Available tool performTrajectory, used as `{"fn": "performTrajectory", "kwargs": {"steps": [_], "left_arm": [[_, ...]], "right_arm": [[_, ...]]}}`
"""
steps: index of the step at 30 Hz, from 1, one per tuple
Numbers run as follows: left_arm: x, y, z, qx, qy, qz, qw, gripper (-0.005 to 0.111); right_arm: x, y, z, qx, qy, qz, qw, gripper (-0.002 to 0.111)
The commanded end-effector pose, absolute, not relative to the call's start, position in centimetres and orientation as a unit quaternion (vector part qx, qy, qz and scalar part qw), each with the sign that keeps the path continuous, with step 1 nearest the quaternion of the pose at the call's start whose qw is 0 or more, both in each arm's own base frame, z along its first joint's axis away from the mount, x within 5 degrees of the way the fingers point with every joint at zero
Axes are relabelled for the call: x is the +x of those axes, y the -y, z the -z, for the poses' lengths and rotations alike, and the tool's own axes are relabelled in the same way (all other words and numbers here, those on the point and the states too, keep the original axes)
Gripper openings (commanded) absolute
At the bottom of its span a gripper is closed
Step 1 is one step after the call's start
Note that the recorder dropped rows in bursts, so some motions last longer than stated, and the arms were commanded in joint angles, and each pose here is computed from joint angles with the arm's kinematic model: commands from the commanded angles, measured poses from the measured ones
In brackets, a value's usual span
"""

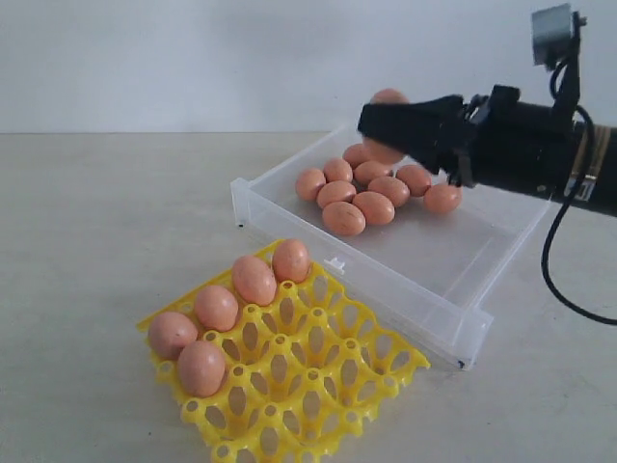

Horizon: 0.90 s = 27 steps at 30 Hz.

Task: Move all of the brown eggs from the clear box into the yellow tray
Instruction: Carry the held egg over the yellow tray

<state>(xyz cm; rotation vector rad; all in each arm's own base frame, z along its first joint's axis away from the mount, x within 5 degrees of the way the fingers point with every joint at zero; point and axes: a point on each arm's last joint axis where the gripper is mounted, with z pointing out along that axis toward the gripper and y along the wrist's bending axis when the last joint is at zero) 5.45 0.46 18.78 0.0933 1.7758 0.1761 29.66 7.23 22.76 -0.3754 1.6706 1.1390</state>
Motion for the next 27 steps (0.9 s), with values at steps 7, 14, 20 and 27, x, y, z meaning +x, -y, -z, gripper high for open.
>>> {"fn": "performTrajectory", "kwargs": {"steps": [7,14,20,27], "left_arm": [[5.4,-0.5,-18.7,0.039,-0.775,-0.076,0.627,0.004],[5.4,-0.5,-18.7,0.039,-0.775,-0.076,0.627,0.004],[5.4,-0.5,-18.7,0.039,-0.775,-0.076,0.627,0.004],[5.4,-0.5,-18.7,0.039,-0.775,-0.076,0.627,0.004]], "right_arm": [[26.3,-14.8,-20.4,-0.340,-0.726,-0.433,0.412,0.000],[25.4,-17.2,-18.7,-0.390,-0.760,-0.339,0.395,0.000],[25.7,-19.0,-17.7,-0.330,-0.779,-0.345,0.407,0.000],[26.5,-20.4,-14.4,-0.297,-0.780,-0.361,0.416,0.000]]}}
